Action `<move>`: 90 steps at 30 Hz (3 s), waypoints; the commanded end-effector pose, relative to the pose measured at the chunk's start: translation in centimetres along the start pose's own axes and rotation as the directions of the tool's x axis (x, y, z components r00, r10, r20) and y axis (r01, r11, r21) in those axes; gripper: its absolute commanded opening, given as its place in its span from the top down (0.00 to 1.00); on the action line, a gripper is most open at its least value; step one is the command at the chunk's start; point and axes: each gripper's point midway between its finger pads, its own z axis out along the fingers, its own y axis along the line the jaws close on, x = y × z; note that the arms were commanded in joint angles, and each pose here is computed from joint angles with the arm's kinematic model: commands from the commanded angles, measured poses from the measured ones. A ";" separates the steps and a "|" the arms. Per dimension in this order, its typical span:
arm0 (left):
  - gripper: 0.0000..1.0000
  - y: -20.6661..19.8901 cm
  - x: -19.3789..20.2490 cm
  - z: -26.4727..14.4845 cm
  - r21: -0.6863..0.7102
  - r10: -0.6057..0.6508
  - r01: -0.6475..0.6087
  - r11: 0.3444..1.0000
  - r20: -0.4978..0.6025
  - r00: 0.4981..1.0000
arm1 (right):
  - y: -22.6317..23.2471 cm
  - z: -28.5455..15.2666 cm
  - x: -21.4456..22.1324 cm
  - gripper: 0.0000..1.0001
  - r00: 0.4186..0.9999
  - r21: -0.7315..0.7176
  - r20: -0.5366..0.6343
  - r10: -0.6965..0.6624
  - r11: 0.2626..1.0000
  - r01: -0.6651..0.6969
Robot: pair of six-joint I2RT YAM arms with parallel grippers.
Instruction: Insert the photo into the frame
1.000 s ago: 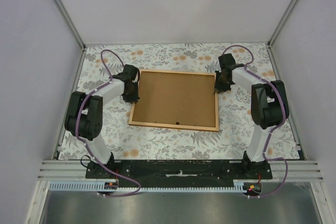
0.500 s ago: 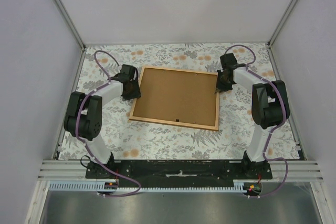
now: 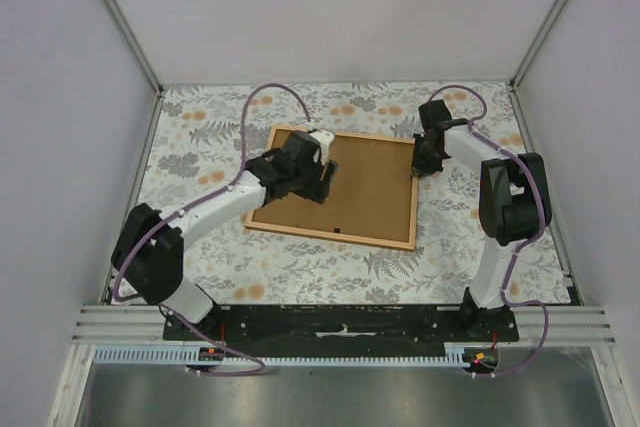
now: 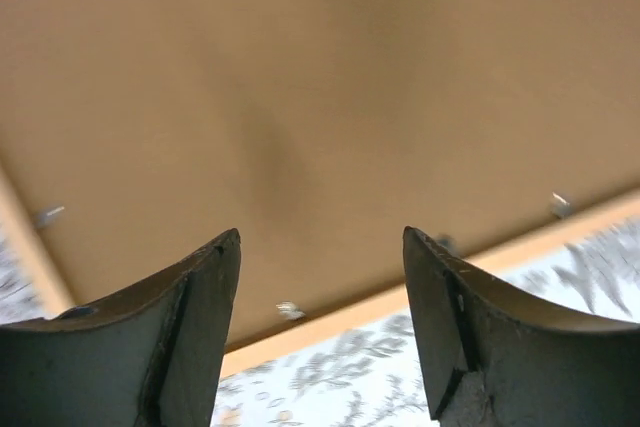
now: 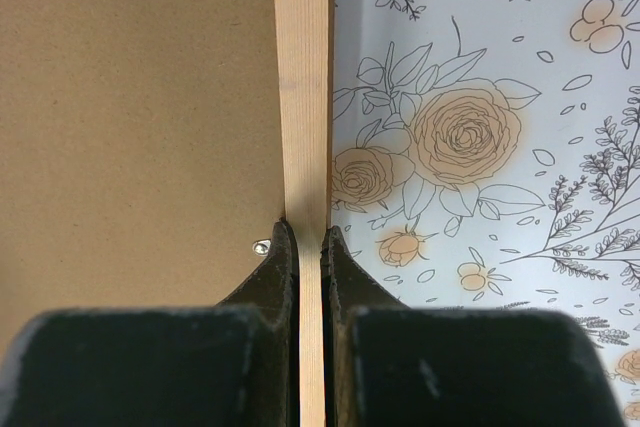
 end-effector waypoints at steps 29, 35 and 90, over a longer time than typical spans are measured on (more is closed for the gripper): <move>0.07 -22.8 7.8 -1.3 -0.219 0.730 -0.744 0.632 0.490 0.476 | 1.7 -8.1 -3.7 1.00 0.998 -0.043 0.053 0.047 0.998 -0.044; 0.08 -21.9 7.0 0.1 -0.431 0.797 -0.707 0.561 0.512 0.321 | 1.9 -9.7 -4.0 1.00 0.996 -0.049 0.068 0.049 0.998 -0.046; 0.98 -20.2 -19.7 -19.5 -0.498 0.699 -0.491 0.715 0.518 0.492 | -4.8 -33.0 -14.4 0.02 0.732 -0.219 0.604 0.315 0.949 -0.228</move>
